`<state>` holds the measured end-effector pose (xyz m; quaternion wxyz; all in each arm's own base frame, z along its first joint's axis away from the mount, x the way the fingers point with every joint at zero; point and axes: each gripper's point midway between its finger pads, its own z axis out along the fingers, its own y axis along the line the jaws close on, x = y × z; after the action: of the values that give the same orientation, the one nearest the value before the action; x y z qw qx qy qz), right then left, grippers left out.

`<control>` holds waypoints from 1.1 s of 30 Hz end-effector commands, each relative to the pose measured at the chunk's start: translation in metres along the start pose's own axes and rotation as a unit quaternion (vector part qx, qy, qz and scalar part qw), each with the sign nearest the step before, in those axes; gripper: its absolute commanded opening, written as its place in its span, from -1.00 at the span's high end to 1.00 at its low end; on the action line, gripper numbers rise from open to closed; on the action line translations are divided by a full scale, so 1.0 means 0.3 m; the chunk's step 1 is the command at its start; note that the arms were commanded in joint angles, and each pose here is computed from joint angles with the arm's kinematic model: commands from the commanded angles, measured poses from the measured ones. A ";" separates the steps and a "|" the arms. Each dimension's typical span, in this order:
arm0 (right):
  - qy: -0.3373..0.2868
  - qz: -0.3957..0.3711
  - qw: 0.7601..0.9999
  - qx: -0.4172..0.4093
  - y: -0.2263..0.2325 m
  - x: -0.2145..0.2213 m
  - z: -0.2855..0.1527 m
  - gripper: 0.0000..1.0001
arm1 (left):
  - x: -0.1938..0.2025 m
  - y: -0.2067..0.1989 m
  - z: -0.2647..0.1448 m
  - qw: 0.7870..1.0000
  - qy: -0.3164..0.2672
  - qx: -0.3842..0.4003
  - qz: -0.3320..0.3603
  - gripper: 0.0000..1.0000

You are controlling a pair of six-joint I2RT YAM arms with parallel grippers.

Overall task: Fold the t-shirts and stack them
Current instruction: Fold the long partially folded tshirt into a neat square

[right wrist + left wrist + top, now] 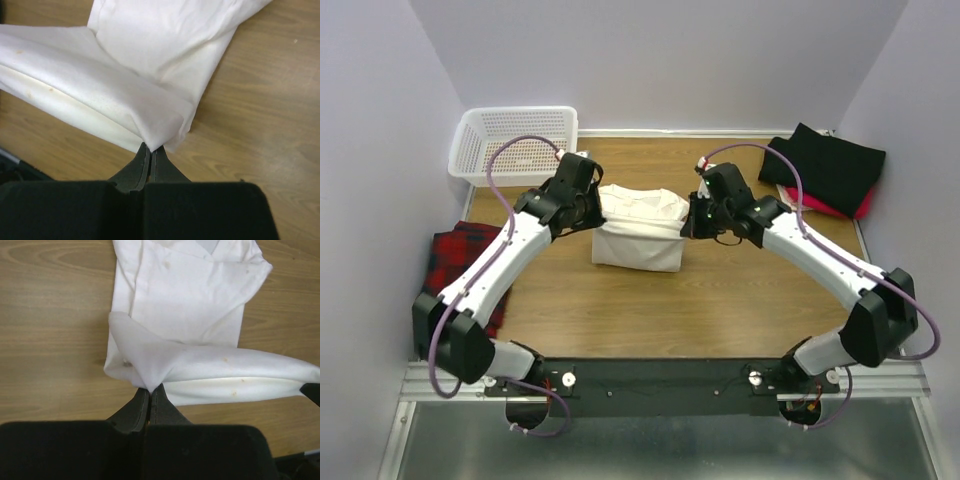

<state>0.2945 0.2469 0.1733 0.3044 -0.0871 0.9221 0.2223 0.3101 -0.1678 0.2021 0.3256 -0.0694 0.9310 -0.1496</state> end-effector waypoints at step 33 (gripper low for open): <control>-0.062 0.002 0.993 0.105 -0.310 -0.479 0.553 0.50 | -0.382 0.094 0.613 0.991 -0.019 -0.121 0.050 0.13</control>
<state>0.4987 0.2378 0.0921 0.3426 -0.0223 0.9320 0.1157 0.5042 -0.1836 0.0956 0.3080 -0.0504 0.9480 -0.0626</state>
